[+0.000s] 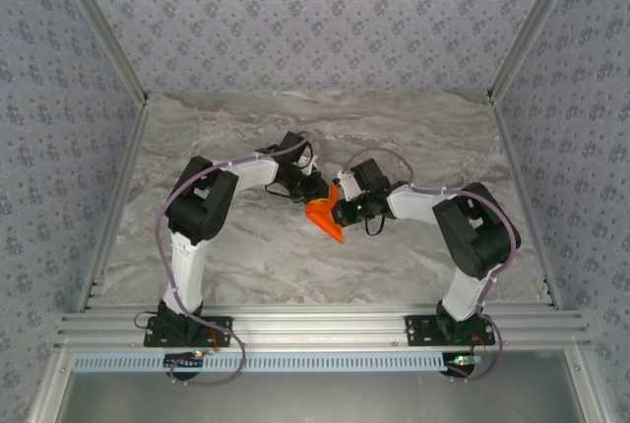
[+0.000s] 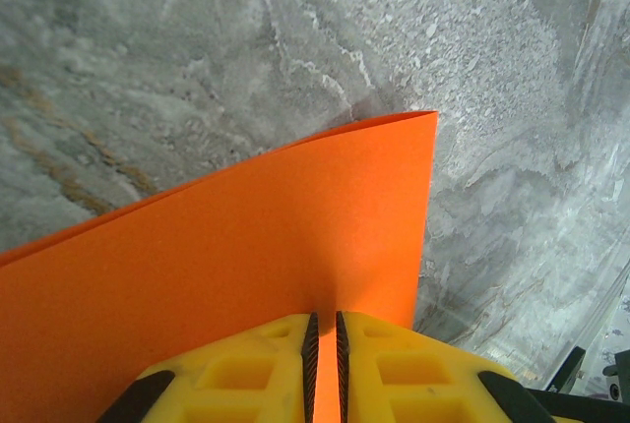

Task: Fold a paper plane with a square sheet of paper (fold left side to right side)
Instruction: Third fold the triangle at the center of the table.

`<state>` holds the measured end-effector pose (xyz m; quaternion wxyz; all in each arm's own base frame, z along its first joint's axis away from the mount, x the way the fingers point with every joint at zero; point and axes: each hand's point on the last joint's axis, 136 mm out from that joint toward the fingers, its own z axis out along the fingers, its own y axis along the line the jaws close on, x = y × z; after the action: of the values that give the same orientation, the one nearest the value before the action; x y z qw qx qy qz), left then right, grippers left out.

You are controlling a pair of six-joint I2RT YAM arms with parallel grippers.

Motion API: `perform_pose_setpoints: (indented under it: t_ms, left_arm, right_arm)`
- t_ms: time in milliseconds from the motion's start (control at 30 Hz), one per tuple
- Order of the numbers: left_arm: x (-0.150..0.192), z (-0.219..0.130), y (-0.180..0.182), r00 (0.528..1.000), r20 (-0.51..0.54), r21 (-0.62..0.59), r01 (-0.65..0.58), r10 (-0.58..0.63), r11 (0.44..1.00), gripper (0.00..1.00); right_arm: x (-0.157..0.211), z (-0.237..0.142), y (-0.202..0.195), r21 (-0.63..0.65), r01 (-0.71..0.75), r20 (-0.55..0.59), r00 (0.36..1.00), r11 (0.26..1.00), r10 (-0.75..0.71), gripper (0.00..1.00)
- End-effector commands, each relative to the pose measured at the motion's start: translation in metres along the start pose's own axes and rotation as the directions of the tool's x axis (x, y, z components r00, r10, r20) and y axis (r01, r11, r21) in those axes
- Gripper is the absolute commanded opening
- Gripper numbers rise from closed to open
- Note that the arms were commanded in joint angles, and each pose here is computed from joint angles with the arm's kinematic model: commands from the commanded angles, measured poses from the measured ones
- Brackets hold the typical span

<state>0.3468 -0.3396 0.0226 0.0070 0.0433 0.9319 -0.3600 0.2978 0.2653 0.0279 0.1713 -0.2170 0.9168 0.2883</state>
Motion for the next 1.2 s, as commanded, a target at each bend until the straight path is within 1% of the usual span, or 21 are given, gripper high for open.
perform_pose_setpoints:
  t_ms: [0,400,600,800,1000,1100,1167]
  left_arm:
    - [0.014,0.013,0.017,0.999,-0.048,-0.054,0.022,-0.025,0.998,0.16]
    - [0.014,0.011,0.014,0.999,-0.046,-0.052,0.017,-0.02,0.999,0.16]
    - [0.009,0.002,0.005,1.0,-0.03,-0.042,0.003,-0.004,0.999,0.2]
    - [-0.006,-0.023,-0.011,1.0,0.01,-0.025,-0.019,0.019,1.0,0.25]
    - [-0.03,-0.054,-0.015,0.998,0.06,-0.023,-0.021,0.023,1.0,0.29]
    - [-0.038,-0.071,-0.014,0.995,0.094,-0.022,-0.02,0.022,1.0,0.3]
    - [-0.037,-0.082,-0.01,0.993,0.12,-0.03,-0.019,0.023,0.999,0.28]
  right_arm:
    - [0.004,0.003,-0.006,0.021,-0.006,-0.023,1.0,1.0,0.006,0.0]
    - [0.021,0.008,-0.015,0.056,-0.026,-0.056,0.998,0.998,0.029,0.0]
    - [0.027,0.014,-0.018,0.067,-0.018,-0.093,0.995,0.998,0.024,0.0]
    - [0.037,0.017,-0.019,0.075,-0.014,-0.123,0.992,0.997,0.023,0.0]
    - [0.046,0.018,-0.02,0.08,-0.013,-0.147,0.989,0.997,0.024,0.0]
    - [0.048,0.018,-0.02,0.08,-0.01,-0.153,0.988,0.997,0.022,0.0]
    - [0.05,0.018,-0.02,0.079,-0.011,-0.158,0.987,0.997,0.023,0.0]
